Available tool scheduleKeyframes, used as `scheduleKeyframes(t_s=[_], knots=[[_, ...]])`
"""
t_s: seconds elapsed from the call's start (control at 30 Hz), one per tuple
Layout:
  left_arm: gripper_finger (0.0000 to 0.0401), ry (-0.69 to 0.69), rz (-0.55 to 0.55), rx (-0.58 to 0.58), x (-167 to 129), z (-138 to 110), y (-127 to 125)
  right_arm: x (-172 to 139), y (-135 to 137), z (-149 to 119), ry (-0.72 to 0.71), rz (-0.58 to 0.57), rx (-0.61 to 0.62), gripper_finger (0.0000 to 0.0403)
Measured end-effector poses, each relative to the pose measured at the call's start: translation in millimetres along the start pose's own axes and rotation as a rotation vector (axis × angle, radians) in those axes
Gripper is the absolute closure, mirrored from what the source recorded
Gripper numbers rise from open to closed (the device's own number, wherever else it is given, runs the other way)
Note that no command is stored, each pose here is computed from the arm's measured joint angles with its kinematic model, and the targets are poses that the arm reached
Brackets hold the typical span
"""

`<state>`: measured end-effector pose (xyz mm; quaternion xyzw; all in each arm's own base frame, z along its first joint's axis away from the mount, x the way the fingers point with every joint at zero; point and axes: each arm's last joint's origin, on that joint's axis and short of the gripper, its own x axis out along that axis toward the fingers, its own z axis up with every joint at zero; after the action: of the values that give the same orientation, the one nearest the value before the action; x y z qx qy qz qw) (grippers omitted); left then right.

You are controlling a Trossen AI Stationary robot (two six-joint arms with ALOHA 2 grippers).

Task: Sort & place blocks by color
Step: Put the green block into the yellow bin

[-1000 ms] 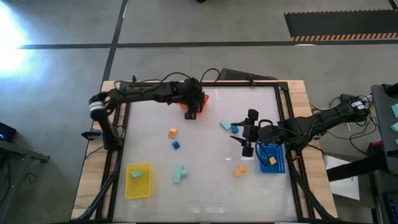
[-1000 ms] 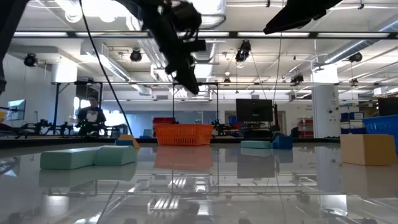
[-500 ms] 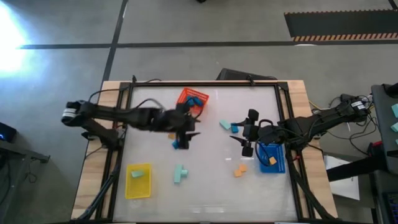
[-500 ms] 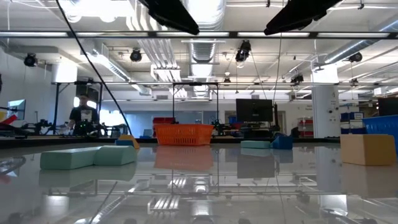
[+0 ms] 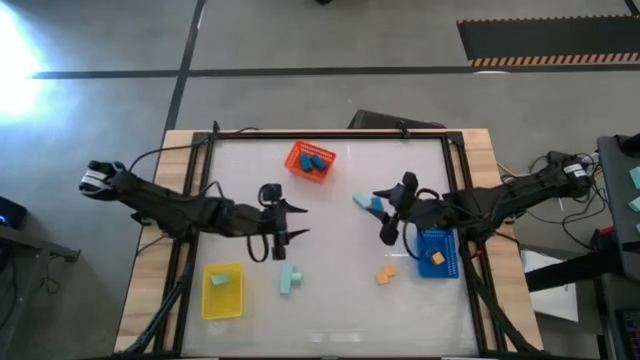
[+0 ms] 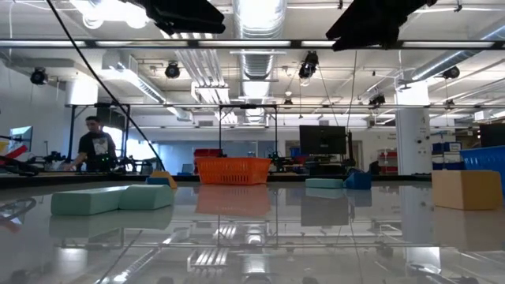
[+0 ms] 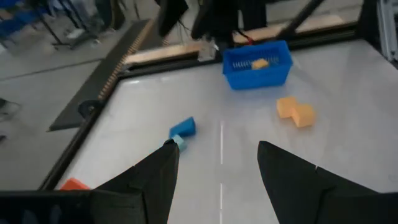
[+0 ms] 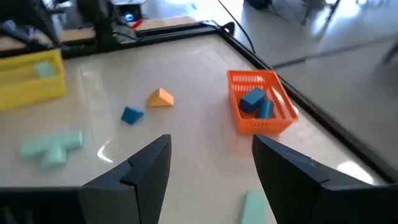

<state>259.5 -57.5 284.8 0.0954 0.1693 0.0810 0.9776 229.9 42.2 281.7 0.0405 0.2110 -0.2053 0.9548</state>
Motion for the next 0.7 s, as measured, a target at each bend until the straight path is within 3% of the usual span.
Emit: scheduleKeyframes(t_s=[0.23, 0.7], knots=[[0.0199, -0.062, 0.129, 0.03, -7, -16, 7, 22, -9, 3, 0.035, -0.085, 0.126, 0.019], [0.0199, -0.094, 0.137, 0.033, -10, -19, 8, 89, -42, -9, 0.286, -0.139, 0.2, 0.0209]])
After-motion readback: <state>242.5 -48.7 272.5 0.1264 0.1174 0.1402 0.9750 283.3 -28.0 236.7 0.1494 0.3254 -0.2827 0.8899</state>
